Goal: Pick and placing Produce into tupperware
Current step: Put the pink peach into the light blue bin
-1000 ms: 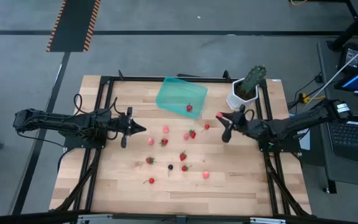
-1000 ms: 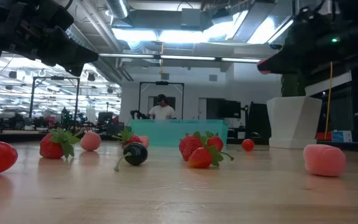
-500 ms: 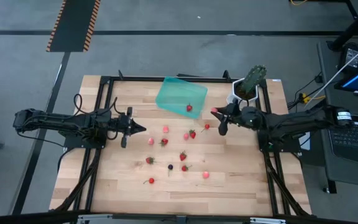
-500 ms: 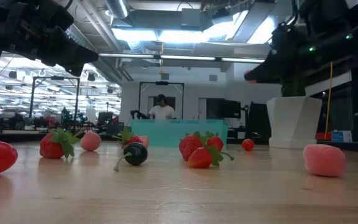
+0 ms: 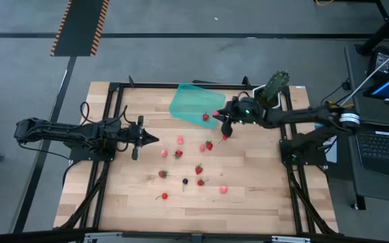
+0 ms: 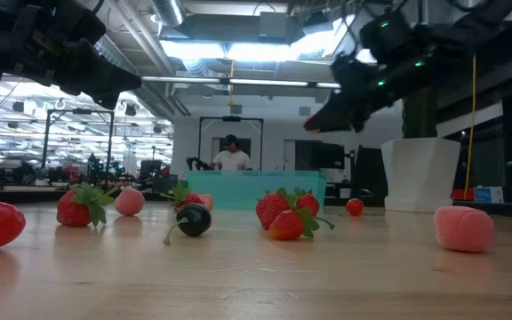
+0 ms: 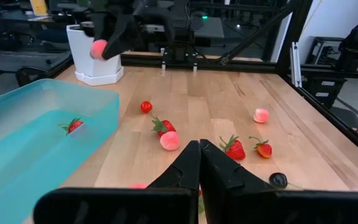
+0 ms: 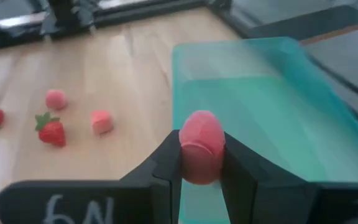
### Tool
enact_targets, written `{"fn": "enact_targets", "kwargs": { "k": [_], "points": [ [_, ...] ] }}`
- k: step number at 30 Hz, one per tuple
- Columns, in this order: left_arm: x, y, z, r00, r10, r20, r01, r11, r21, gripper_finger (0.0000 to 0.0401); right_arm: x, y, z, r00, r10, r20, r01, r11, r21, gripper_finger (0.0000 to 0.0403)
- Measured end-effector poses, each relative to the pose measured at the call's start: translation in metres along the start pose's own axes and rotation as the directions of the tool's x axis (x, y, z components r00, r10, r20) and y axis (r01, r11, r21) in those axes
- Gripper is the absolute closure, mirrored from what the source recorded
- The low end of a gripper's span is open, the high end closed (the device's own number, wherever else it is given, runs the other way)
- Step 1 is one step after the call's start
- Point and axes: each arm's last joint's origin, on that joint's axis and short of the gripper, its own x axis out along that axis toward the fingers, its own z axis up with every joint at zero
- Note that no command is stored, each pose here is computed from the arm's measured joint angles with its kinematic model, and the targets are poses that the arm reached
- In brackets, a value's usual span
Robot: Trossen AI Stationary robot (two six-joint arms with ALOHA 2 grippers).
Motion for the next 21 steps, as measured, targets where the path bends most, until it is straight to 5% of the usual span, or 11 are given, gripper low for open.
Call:
{"fn": "enact_targets", "kwargs": {
  "k": [11,21],
  "points": [
    [0.0,0.0,-0.001,1.0,0.001,-0.005,-0.001,1.0,0.007,0.0401,0.049,-0.028,0.025,0.946,0.076,-0.315,-0.081,0.997,-0.005,0.0321],
    [0.0,0.0,-0.001,1.0,0.001,-0.005,-0.001,1.0,0.006,0.0401,0.067,-0.047,0.046,0.889,0.054,-0.454,-0.075,0.997,-0.029,0.0321]
  ]
}}
